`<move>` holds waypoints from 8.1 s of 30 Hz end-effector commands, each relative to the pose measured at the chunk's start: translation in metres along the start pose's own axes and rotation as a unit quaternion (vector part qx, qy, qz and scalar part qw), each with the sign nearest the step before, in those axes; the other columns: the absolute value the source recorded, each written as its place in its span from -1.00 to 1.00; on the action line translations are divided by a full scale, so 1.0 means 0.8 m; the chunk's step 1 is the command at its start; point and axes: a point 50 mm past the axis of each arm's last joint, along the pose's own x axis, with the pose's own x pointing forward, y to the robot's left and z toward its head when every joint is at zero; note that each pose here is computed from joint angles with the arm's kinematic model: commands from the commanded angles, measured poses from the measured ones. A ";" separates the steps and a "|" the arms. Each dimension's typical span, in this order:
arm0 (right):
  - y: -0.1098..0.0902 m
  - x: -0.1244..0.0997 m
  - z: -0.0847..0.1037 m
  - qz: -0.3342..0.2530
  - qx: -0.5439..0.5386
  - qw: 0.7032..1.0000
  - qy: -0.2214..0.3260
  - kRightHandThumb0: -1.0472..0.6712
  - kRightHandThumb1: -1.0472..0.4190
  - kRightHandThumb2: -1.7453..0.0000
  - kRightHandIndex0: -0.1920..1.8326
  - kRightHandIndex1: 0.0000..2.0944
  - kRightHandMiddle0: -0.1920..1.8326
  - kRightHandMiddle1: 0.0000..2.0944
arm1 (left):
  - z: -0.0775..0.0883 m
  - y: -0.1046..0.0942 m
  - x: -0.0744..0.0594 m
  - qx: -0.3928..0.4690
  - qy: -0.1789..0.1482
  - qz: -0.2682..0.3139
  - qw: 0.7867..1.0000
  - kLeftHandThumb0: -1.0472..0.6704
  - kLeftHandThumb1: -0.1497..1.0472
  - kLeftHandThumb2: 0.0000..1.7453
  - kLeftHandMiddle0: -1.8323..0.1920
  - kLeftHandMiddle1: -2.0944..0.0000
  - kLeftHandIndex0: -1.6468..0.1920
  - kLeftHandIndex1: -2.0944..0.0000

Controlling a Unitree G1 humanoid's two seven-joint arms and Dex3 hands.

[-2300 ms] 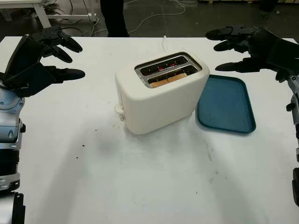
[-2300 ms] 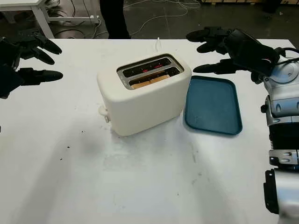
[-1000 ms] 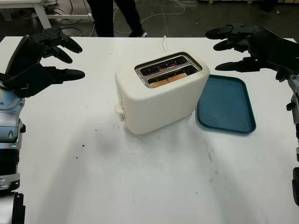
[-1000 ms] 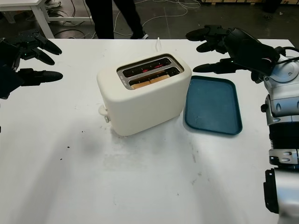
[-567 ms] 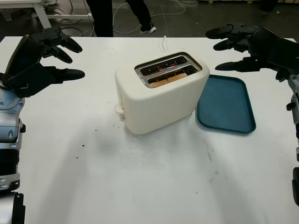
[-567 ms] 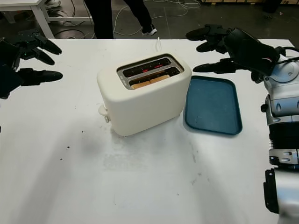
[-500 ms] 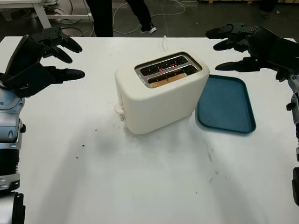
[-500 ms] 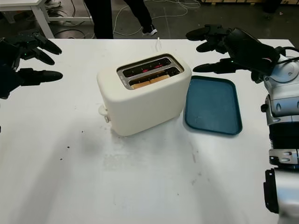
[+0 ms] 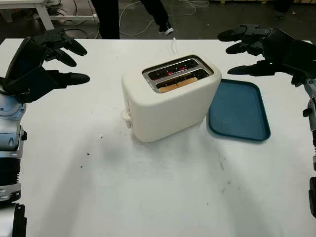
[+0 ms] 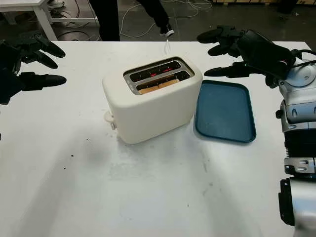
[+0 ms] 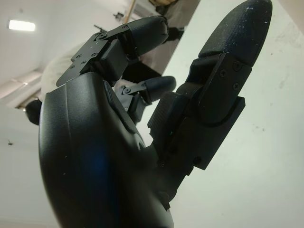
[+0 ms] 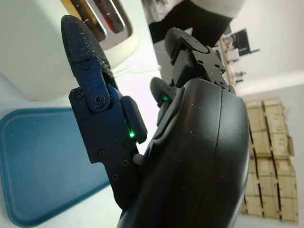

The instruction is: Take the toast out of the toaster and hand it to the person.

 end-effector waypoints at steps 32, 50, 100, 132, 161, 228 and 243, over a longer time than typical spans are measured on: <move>-0.001 0.001 0.006 -0.002 0.002 1.000 -0.012 -0.68 -0.65 1.00 -0.81 -0.23 -0.69 -0.49 | 0.003 0.002 0.000 0.003 -0.009 0.006 1.000 -1.00 0.49 -1.00 0.34 -0.19 0.24 -0.04; -0.001 0.001 0.007 0.000 0.000 1.000 -0.019 -0.65 -0.65 1.00 -0.81 -0.22 -0.71 -0.46 | 0.004 0.002 -0.001 -0.004 -0.004 0.007 1.000 -1.00 0.45 -0.99 0.36 -0.21 0.24 -0.05; -0.001 0.002 0.008 -0.002 0.000 1.000 -0.015 -0.68 -0.64 1.00 -0.81 -0.21 -0.71 -0.42 | 0.004 0.002 0.000 0.005 -0.009 0.005 1.000 -1.00 0.48 -0.99 0.36 -0.21 0.25 -0.05; -0.002 0.002 0.007 0.004 0.003 1.000 -0.024 -0.63 -0.64 1.00 -0.81 -0.22 -0.77 -0.36 | 0.004 0.001 0.001 0.001 -0.012 0.008 1.000 -1.00 0.50 -0.99 0.34 -0.21 0.25 -0.06; -0.001 0.001 0.006 0.004 0.008 1.000 -0.020 -0.63 -0.65 1.00 -0.81 -0.24 -0.78 -0.35 | 0.003 0.001 0.000 0.000 -0.010 0.009 1.000 -1.00 0.49 -1.00 0.35 -0.20 0.26 -0.06; -0.001 0.001 0.007 0.002 0.009 1.000 -0.016 -0.64 -0.64 1.00 -0.81 -0.23 -0.78 -0.34 | 0.003 0.001 0.001 -0.001 -0.011 0.009 1.000 -1.00 0.49 -1.00 0.34 -0.21 0.24 -0.06; -0.001 0.001 0.005 0.001 0.007 1.000 -0.018 -0.63 -0.64 1.00 -0.81 -0.24 -0.78 -0.35 | 0.003 0.002 0.000 0.013 0.003 0.018 1.000 -1.00 0.50 -0.99 0.35 -0.24 0.25 -0.08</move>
